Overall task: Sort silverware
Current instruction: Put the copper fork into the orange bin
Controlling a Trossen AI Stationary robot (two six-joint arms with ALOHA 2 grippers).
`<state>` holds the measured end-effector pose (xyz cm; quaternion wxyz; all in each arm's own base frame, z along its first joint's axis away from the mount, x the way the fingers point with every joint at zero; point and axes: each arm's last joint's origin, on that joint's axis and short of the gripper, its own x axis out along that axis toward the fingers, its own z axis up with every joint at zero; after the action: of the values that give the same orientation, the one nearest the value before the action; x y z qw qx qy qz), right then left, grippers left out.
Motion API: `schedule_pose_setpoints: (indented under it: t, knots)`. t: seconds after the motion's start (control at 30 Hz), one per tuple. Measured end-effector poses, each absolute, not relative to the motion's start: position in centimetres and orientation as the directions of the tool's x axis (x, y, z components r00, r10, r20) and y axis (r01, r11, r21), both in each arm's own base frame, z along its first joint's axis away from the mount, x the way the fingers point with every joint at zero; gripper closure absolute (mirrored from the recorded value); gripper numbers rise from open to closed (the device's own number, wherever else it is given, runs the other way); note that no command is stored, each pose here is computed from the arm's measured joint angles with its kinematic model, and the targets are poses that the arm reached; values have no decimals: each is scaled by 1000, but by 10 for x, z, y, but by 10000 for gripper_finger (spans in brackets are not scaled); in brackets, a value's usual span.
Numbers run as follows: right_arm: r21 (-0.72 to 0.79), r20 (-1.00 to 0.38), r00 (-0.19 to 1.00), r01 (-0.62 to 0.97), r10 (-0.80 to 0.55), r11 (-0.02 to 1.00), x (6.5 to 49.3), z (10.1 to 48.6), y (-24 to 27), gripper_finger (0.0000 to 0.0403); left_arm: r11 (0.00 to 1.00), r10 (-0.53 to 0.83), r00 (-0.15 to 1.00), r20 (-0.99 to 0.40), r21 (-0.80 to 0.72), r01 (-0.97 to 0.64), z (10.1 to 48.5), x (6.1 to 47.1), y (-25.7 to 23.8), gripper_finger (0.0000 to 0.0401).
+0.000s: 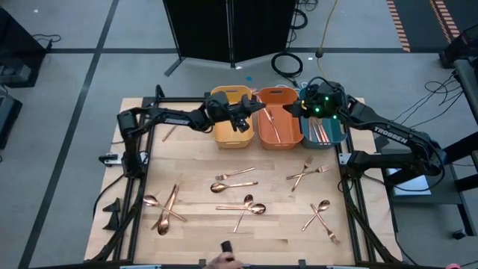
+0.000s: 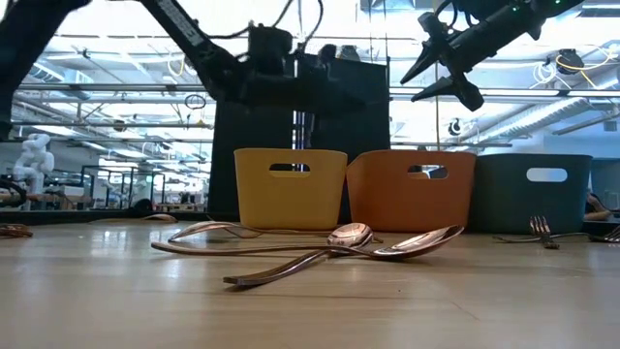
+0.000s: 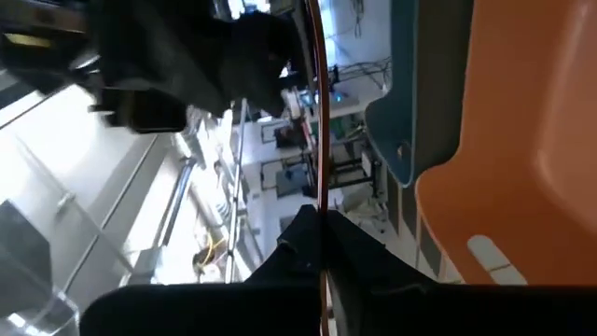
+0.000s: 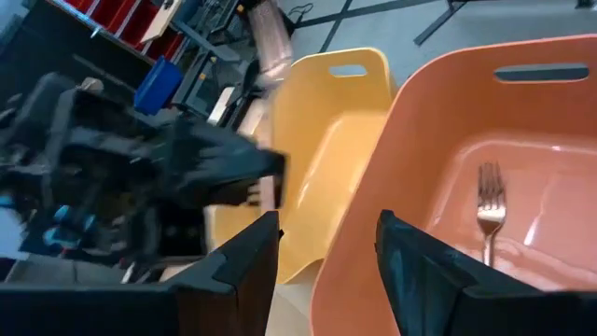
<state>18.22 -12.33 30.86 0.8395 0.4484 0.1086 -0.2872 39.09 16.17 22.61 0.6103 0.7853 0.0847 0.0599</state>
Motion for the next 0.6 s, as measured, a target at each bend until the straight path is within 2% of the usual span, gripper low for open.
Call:
schedule_pose_setpoints:
  t: [0.13, 0.33, 0.6]
  knots:
    - [693, -441, 815, 575, -375, 435, 182, 309, -123, 234, -281, 147, 989, -28, 957, 69, 219, 401, 169, 401]
    - [694, -440, 816, 574, -376, 435, 182, 309, -123, 234, -323, 57, 989, -134, 935, 146, 209, 412, 180, 401]
    - [675, -439, 810, 583, -389, 452, 181, 309, -125, 234, -304, 69, 974, -216, 925, 227, 218, 418, 183, 401]
